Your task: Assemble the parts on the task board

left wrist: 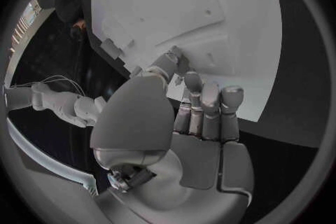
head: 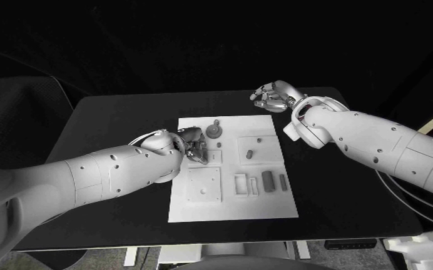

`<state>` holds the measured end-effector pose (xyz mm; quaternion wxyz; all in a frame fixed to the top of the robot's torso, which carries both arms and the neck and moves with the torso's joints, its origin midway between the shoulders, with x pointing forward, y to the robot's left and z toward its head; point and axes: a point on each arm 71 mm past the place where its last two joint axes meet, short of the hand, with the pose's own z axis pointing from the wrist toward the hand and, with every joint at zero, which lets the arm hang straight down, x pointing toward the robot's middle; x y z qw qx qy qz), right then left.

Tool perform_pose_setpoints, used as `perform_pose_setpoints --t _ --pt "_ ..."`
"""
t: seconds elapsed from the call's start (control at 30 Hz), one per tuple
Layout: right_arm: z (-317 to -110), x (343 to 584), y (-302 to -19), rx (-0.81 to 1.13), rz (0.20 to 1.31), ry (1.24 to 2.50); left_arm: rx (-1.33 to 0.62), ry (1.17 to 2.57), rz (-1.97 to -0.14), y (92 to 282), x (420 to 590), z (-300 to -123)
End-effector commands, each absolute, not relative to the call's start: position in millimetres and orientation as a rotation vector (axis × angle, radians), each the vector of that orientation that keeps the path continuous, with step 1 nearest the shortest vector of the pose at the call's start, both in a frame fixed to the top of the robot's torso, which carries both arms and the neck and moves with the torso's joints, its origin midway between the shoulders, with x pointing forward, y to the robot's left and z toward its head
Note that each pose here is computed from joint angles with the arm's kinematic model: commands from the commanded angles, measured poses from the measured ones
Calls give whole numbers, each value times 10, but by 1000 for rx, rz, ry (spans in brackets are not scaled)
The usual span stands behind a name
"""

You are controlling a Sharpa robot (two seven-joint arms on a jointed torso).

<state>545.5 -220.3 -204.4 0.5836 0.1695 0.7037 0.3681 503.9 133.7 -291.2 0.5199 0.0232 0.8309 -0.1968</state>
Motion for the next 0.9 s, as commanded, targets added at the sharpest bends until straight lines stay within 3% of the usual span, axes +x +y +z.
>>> perform_pose_setpoints --t 0.03,0.9 --pt "-2044 5450 -2189 385 867 1652 63 1971 -494 1318 5033 -2903" --pt "-2049 5446 -2191 384 868 1662 46 1937 -505 1341 5041 -2879"
